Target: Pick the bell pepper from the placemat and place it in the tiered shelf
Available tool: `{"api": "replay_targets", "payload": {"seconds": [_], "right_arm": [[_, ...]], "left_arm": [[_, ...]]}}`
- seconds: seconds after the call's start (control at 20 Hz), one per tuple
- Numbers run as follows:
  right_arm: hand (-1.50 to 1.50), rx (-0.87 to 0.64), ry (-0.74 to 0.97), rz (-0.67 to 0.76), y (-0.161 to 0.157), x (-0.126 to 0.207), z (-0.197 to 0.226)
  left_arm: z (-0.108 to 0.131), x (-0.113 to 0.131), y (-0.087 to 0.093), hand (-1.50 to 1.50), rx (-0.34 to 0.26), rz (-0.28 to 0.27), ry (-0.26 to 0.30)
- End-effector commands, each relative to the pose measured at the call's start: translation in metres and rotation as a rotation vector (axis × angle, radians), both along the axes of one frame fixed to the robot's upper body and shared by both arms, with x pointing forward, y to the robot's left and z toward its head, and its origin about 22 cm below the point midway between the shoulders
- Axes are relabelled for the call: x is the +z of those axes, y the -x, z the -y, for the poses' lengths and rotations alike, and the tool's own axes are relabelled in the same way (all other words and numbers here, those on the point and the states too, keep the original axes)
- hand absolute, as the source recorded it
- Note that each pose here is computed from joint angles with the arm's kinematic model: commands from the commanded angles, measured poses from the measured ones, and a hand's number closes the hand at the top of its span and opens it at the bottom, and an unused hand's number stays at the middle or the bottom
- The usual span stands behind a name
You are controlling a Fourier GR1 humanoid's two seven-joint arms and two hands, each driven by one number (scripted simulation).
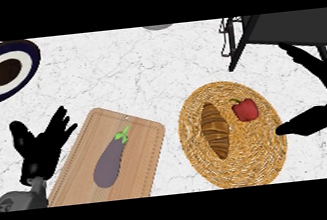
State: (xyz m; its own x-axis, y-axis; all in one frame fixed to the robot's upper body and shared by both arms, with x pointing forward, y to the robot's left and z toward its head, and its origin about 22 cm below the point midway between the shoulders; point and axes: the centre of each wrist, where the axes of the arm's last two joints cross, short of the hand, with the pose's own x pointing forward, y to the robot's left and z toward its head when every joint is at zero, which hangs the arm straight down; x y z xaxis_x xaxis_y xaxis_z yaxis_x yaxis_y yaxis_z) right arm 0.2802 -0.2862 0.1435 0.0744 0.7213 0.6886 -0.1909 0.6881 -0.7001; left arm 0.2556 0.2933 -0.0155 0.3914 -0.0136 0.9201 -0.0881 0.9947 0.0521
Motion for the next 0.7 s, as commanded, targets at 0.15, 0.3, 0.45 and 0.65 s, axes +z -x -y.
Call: {"api": "replay_targets", "payload": {"seconds": [0.15,0.3,0.45,0.65], "right_arm": [[-1.50,0.016,0.120,-0.081,-0.005,-0.007,-0.036],[-1.50,-0.016,0.164,-0.107,0.003,-0.029,-0.034],[-1.50,-0.080,0.173,-0.100,0.000,-0.045,-0.032],[-1.50,-0.077,0.205,-0.116,0.000,-0.032,-0.032]], "left_arm": [[0.000,-0.008,0.012,0.00,-0.015,-0.061,0.004],[-0.003,-0.012,0.025,0.00,-0.001,-0.080,0.007],[-0.003,-0.023,0.023,0.00,-0.001,-0.047,0.021],[0.002,-0.002,-0.004,0.00,0.004,-0.060,-0.001]]}}
